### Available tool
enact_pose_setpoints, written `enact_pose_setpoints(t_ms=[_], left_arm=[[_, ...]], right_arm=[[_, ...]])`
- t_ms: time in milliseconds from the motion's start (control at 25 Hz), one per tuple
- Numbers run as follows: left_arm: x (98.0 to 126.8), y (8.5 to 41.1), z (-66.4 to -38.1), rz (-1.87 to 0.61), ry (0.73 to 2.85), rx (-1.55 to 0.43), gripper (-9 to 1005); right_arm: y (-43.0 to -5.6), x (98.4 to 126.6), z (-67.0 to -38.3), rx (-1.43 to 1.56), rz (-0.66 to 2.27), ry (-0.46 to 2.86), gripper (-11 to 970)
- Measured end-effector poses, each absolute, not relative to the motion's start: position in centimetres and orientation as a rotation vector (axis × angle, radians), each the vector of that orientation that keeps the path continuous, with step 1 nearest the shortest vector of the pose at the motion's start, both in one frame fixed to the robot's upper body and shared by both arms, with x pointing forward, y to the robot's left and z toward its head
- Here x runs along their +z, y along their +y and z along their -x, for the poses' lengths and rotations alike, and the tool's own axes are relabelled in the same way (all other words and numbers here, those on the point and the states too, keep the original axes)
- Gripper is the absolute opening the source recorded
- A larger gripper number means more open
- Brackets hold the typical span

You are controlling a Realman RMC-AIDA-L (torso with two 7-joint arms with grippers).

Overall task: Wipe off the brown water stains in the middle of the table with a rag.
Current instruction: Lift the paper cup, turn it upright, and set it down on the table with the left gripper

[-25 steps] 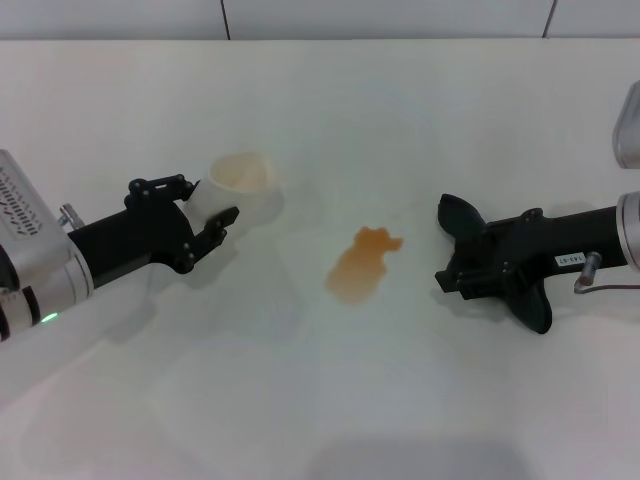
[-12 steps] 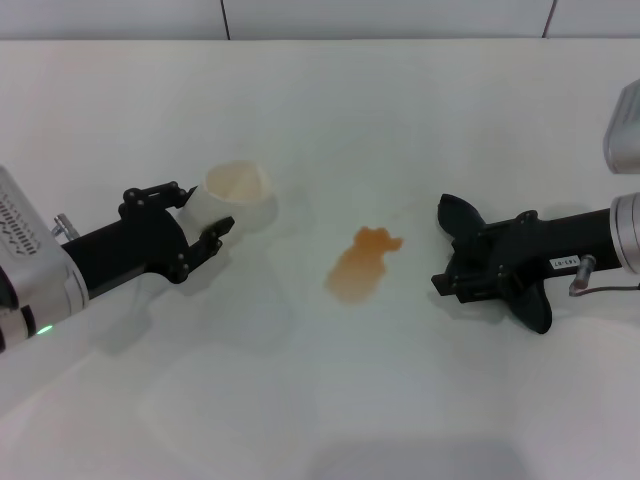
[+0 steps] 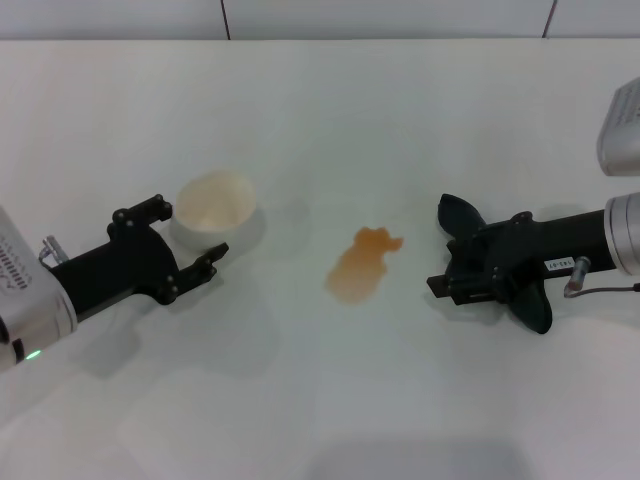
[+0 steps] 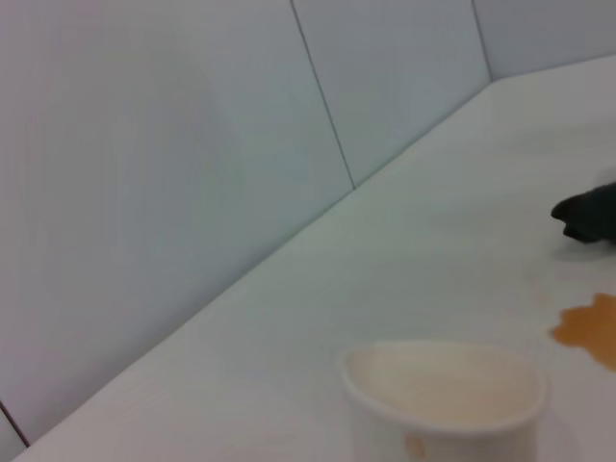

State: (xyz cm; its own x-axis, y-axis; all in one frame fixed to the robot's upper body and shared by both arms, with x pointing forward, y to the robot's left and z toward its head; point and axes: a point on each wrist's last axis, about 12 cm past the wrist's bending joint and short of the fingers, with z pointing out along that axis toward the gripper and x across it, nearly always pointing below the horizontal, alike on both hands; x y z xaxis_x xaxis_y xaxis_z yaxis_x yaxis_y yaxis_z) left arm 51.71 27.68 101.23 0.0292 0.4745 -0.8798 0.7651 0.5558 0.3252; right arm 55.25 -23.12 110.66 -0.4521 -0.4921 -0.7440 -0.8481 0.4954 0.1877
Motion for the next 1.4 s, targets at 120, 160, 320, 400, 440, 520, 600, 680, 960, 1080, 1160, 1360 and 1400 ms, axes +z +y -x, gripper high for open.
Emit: enact_pose_setpoints(t_ms=[120, 160, 320, 400, 440, 520, 600, 680, 960, 1080, 1160, 1360, 1400], left_arm=[[101.0, 28.0, -51.2, -1.071, 1.611, -0.299, 682], [101.0, 28.0, -51.0, -1.069, 1.609, -0.296, 687], [100.7, 28.6, -50.2, -1.042, 1.6, -0.268, 707], [100.6, 28.7, -50.0, -1.033, 1.601, -0.267, 717], [100.6, 29.0, -49.6, -1.012, 1.606, -0.268, 722], [100.5, 29.1, -49.4, -1.0, 1.61, -0.267, 749], [100.3, 29.3, -49.1, -0.99, 1.617, -0.264, 776], [100.2, 29.4, -48.9, -0.987, 1.62, -0.259, 804], [99.9, 29.8, -47.8, -0.965, 1.628, -0.27, 875], [99.7, 29.9, -47.5, -0.957, 1.638, -0.273, 874], [99.6, 30.0, -47.1, -0.947, 1.645, -0.278, 873], [99.6, 30.3, -46.6, -0.928, 1.645, -0.295, 872], [99.7, 30.5, -46.5, -0.921, 1.644, -0.295, 872]], right_arm=[[-22.9, 110.5, -55.2, 0.735, 1.101, 2.12, 607], [-22.9, 110.5, -55.2, 0.735, 1.102, 2.121, 607], [-22.6, 110.6, -55.2, 0.735, 1.111, 2.115, 608], [-22.5, 110.6, -55.2, 0.736, 1.118, 2.112, 608], [-22.5, 110.6, -55.2, 0.736, 1.119, 2.111, 608], [-22.4, 110.7, -55.2, 0.735, 1.119, 2.11, 608], [-22.4, 110.7, -55.2, 0.733, 1.118, 2.11, 608], [-22.4, 110.6, -55.2, 0.733, 1.119, 2.11, 608], [-22.2, 110.5, -55.1, 0.734, 1.131, 2.111, 607], [-22.2, 110.5, -55.1, 0.733, 1.132, 2.111, 607], [-22.2, 110.4, -55.1, 0.732, 1.133, 2.115, 607], [-22.3, 110.2, -55.0, 0.731, 1.129, 2.119, 606], [-22.3, 110.2, -55.0, 0.733, 1.126, 2.12, 606]])
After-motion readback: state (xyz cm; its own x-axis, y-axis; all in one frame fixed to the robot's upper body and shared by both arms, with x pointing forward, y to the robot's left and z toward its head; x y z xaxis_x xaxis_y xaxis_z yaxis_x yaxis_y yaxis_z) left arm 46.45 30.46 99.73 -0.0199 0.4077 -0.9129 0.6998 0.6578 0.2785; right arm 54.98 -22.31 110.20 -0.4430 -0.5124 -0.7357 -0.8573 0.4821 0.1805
